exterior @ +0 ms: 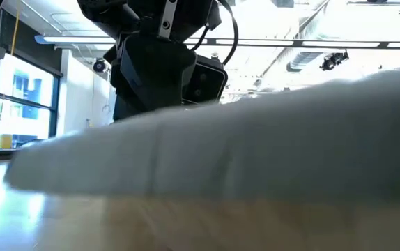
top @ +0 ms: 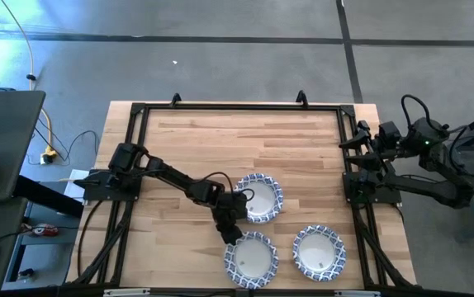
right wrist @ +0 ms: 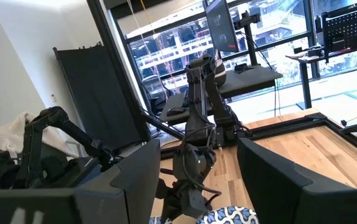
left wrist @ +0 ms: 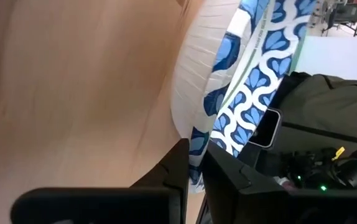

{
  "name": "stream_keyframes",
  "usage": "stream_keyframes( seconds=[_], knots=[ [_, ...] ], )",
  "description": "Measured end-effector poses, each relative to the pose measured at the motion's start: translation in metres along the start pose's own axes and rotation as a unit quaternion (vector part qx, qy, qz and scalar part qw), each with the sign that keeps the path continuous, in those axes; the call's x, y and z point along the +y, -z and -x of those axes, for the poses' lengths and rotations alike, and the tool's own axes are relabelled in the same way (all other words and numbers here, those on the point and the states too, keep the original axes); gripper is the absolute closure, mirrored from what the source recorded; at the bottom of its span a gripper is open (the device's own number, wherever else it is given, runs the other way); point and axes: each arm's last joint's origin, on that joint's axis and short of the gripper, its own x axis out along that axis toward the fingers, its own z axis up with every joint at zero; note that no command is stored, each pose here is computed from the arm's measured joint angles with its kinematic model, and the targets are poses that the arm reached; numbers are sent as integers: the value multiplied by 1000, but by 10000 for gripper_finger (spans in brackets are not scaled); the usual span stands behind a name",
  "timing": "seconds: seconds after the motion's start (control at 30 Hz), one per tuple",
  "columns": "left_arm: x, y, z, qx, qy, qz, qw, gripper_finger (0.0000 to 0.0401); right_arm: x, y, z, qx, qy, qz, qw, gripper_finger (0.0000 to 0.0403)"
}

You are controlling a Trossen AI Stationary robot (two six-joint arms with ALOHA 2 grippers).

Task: Nest bowls inside each other
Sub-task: Stack the white patterned bowl on top of the other white patterned bowls

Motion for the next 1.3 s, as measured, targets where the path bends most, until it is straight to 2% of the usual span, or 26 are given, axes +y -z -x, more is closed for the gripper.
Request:
stream_keyframes(
  seconds=[0.23, 0.5, 1.03, 1.3],
  knots=[
    [-10, -5, 6, 1, 27, -11, 1000, 372, 0, 0, 0, 0, 0, 0, 1000, 197],
    [-18, -20, 37, -29, 52, -24, 998, 372, 0, 0, 0, 0, 0, 0, 1000, 197],
    [-7, -40, 109, -84, 53, -2, 995, 372, -1, 2, 0, 10, 5, -2, 1000, 197],
    [17, -50, 138, -103, 36, 23, 994, 372, -1, 2, 0, 8, 10, 1, 1000, 197]
  ],
)
